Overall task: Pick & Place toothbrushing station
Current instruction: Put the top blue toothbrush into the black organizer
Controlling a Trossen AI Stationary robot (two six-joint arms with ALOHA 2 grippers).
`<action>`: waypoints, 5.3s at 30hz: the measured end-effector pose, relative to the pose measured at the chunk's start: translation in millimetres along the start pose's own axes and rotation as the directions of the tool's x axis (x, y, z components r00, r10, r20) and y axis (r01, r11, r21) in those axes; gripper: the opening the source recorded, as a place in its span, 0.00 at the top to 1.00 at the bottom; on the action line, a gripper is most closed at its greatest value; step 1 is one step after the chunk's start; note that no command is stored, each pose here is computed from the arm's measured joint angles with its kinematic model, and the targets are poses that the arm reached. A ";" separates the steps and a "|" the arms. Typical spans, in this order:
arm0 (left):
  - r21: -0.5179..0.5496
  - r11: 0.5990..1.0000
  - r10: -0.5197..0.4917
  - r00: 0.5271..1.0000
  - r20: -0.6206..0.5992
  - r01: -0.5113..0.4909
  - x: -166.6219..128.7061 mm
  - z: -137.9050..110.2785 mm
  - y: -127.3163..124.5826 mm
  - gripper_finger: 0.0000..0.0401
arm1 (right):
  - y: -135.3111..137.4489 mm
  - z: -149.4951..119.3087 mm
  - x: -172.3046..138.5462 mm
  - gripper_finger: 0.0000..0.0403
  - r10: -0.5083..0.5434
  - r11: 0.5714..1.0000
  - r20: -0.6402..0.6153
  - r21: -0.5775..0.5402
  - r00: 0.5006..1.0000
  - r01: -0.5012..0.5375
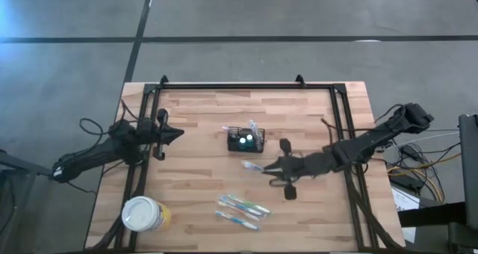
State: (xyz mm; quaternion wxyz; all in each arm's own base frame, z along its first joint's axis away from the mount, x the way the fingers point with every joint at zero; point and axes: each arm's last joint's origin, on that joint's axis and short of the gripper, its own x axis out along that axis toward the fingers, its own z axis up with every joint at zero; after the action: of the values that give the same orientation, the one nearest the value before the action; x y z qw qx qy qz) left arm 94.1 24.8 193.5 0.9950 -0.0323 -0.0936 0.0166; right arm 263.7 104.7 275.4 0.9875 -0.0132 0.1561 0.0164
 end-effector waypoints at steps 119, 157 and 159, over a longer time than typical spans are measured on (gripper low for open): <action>0.076 0.994 -0.071 0.997 -0.040 0.074 0.7 6.4 -19.8 0.94 | -93.6 -114.5 -131.8 0.98 -0.069 0.998 0.618 0.052 0.783 0.046; 0.107 0.989 -0.100 0.994 -0.035 0.103 98.8 53.3 -18.9 0.94 | -96.1 -125.2 -134.7 0.98 -0.157 0.988 0.597 0.093 0.787 0.126; 0.095 0.985 -0.136 0.989 -0.064 0.141 110.9 44.0 -18.6 0.94 | -96.1 -125.2 -134.6 0.98 -0.157 0.988 0.597 0.094 0.787 0.126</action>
State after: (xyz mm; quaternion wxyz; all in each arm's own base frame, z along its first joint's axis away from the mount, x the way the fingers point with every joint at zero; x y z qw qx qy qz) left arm 195.3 13.3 258.4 0.9963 0.0231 -0.0663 -0.0490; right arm 100.6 0.9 199.9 0.9843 0.0051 -0.1668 -0.0579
